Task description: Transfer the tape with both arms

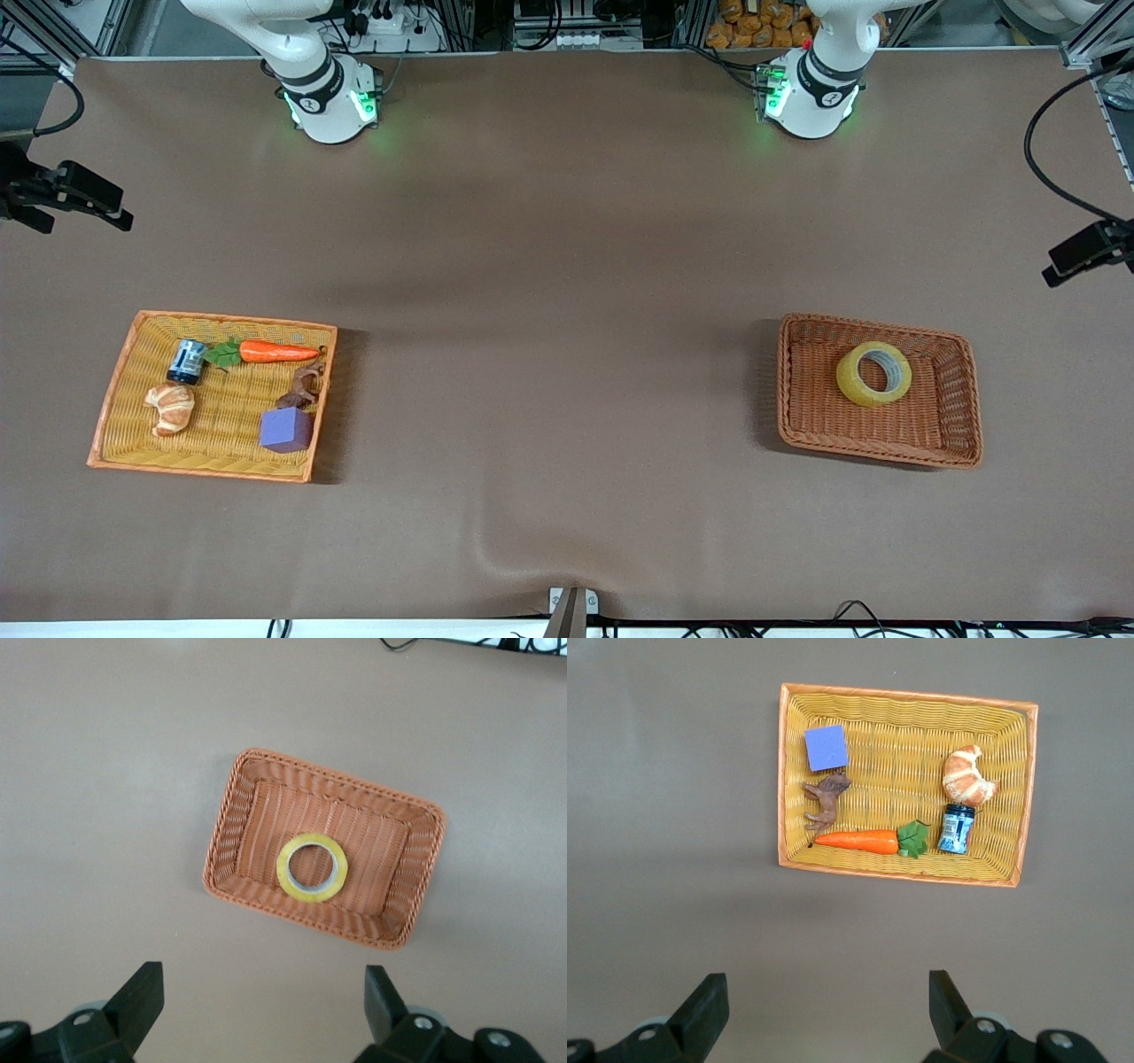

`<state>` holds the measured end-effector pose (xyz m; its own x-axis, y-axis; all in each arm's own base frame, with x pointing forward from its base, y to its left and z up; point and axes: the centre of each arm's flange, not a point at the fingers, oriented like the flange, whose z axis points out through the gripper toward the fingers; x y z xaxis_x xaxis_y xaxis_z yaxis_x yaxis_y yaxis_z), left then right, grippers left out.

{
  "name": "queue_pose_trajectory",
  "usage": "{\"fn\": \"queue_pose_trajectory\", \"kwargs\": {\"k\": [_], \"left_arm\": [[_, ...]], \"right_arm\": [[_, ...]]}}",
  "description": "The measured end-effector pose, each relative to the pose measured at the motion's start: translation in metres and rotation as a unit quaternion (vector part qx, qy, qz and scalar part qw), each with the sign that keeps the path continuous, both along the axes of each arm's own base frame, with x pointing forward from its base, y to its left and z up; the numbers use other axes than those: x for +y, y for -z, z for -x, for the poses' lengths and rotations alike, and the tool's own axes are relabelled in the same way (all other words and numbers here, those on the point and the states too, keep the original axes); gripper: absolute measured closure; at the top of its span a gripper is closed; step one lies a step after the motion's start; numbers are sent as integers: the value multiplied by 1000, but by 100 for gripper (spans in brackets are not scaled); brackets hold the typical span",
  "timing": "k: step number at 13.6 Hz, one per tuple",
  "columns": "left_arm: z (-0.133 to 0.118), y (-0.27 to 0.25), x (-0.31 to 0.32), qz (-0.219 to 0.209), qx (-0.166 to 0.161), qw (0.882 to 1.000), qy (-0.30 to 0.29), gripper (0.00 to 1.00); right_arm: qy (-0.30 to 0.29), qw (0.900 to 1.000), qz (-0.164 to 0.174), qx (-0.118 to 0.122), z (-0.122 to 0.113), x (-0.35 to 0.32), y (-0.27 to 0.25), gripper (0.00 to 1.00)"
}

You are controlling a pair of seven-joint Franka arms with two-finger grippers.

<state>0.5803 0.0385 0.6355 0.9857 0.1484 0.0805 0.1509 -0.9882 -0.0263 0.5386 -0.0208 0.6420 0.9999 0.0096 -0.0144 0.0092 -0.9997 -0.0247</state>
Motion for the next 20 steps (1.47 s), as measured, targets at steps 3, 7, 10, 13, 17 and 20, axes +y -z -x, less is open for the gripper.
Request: {"fn": "queue_pose_trajectory", "kwargs": {"k": [3, 7, 10, 13, 17, 20], "left_arm": [[4, -3, -13, 0, 5, 1000, 11, 0], [4, -2, -14, 0, 6, 1000, 12, 0], [4, -2, -18, 0, 6, 1000, 15, 0], [5, -4, -26, 2, 4, 1000, 22, 0], [14, -8, -32, 5, 20, 999, 25, 0], [16, -8, -21, 17, 22, 999, 21, 0]], "right_arm": [[0, 1000, 1, 0, 0, 0, 0, 0], [0, 1000, 1, 7, 1, 1, 1, 0], [2, 1000, 1, 10, 2, 1, 2, 0], [3, 1000, 0, 14, 3, 1, 2, 0], [5, 1000, 0, 16, 3, 0, 3, 0], [7, 1000, 0, 20, 4, -2, 4, 0]]}}
